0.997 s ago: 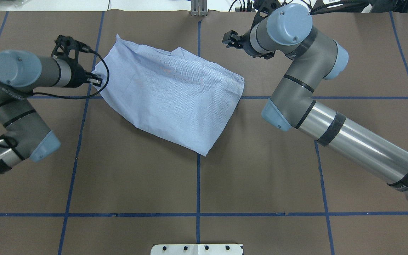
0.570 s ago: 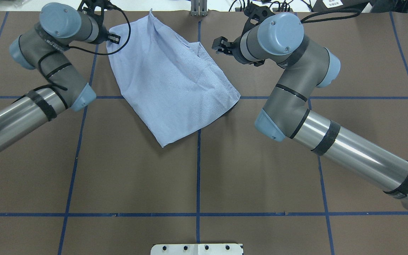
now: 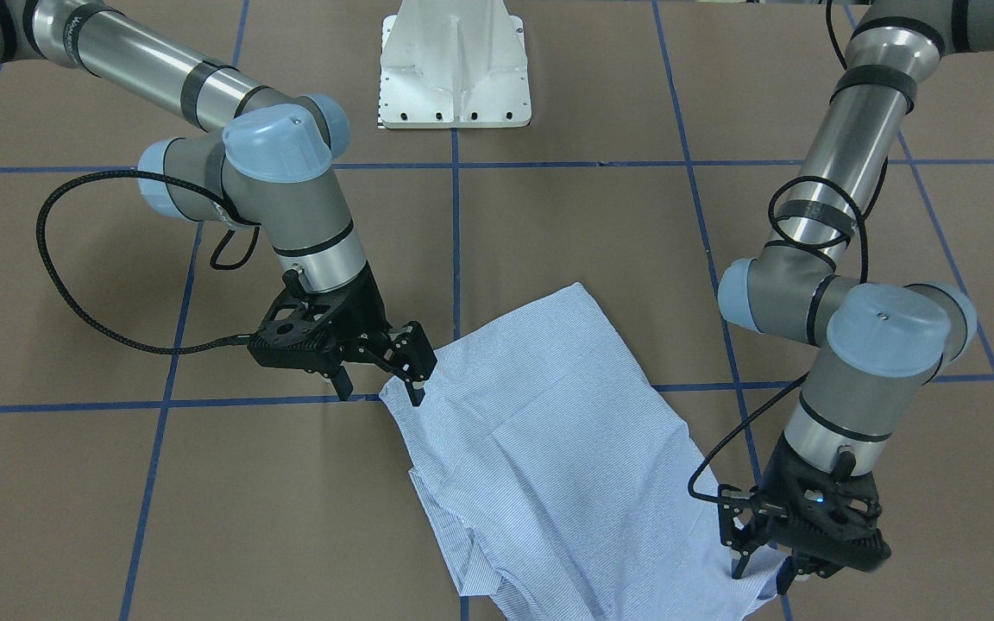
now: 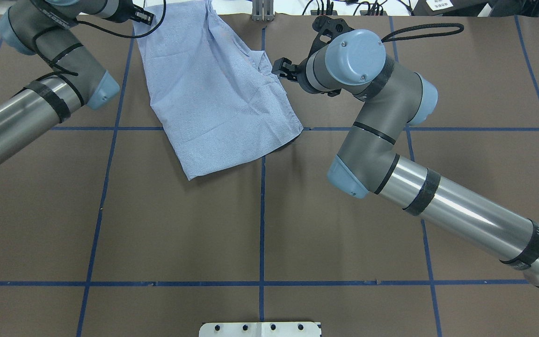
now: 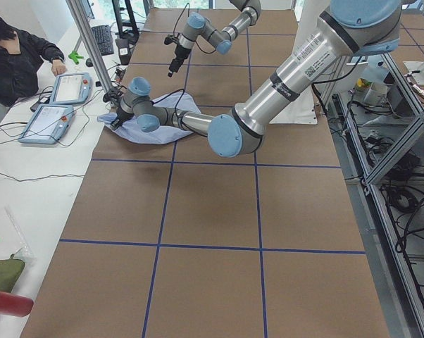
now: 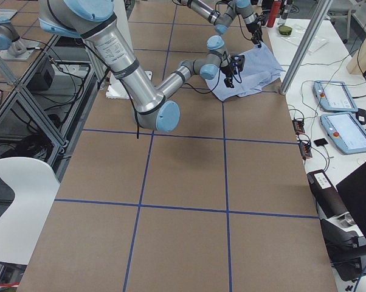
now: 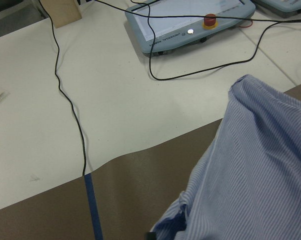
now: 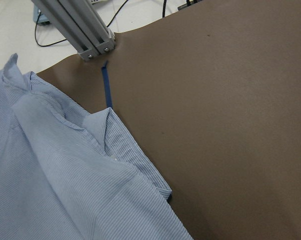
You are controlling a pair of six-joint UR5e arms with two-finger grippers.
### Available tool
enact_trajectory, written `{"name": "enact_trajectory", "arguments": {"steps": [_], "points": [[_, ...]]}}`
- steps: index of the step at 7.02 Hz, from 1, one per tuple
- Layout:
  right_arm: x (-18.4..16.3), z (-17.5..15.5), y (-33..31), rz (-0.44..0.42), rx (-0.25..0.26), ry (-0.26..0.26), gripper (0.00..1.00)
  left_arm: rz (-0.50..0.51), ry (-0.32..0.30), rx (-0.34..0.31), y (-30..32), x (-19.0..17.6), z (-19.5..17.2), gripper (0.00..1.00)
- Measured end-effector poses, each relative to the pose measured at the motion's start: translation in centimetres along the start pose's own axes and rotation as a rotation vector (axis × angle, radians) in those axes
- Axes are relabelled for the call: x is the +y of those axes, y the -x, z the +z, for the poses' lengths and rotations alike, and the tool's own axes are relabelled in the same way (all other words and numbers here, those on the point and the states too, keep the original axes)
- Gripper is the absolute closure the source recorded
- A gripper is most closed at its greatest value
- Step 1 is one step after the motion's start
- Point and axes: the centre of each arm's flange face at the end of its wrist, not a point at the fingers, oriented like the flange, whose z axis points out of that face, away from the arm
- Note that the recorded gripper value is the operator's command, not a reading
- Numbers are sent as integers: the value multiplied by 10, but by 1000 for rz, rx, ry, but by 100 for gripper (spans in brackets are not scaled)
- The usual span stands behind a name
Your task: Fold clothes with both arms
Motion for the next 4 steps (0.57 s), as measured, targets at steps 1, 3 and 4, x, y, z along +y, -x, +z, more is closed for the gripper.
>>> {"name": "enact_trajectory", "arguments": {"steps": [1,3,4], "points": [[10,5,3,48,52,7,1,-2,17,68,15,13,-20,0],[43,18,7,159,101,18,3,-3,28,126,28,36,-44,0],[62,25,9,212,113,26,3,-4,27,130,29,39,-47,0]]}}
